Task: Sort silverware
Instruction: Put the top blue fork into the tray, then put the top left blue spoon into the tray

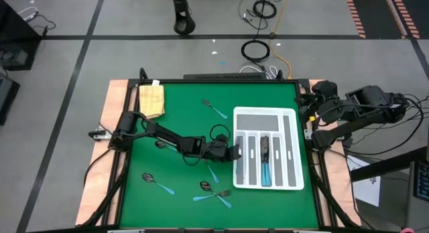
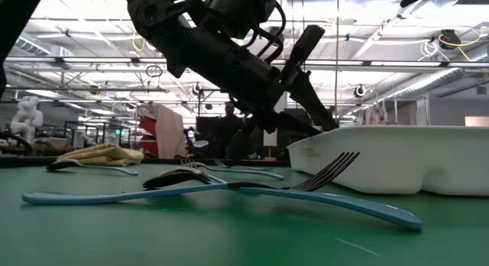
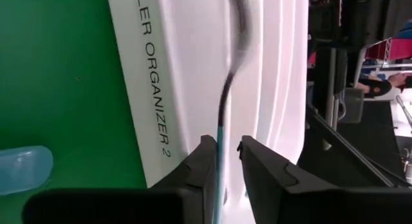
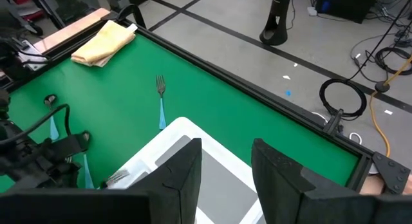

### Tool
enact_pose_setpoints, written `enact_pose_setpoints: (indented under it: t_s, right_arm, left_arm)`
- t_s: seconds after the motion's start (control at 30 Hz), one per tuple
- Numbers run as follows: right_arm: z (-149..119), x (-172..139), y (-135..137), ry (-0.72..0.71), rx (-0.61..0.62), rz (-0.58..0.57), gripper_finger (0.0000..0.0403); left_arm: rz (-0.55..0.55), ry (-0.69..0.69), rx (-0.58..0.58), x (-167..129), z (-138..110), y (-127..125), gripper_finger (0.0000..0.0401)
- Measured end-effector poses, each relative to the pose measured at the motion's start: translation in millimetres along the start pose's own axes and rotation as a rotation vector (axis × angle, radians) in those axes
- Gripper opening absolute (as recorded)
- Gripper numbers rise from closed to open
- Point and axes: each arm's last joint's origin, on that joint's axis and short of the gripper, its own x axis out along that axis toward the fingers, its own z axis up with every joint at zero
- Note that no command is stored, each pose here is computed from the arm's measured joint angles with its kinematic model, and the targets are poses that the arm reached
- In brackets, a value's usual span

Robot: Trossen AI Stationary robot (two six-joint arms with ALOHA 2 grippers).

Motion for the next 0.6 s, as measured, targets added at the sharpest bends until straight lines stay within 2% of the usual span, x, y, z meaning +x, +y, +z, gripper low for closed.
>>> enact_pose_setpoints:
  t_s: [0.33, 0.43, 0.5, 0.6]
  right_arm:
    - [0.3, 0.0, 0.3, -0.002, 0.003, 0.003, 0.0123]
    - [0.3, 0.0, 0.3, -0.002, 0.003, 0.003, 0.0123]
    - [0.2, 0.0, 0.3, -0.002, 0.003, 0.003, 0.0123]
    - [0.2, 0.0, 0.3, -0.002, 0.003, 0.002, 0.0123]
  left_arm:
    - [-0.016, 0.017, -0.02, 0.1, 0.7, -1.6, 0.0108]
    - [-0.075, 0.026, -0.023, -1.5, 1.3, -8.8, 0.0111]
    - [-0.126, 0.02, 0.018, -7.0, 4.6, -20.2, 0.0111]
    - [-0.209, -0.015, 0.163, -23.5, 19.4, -46.4, 0.0112]
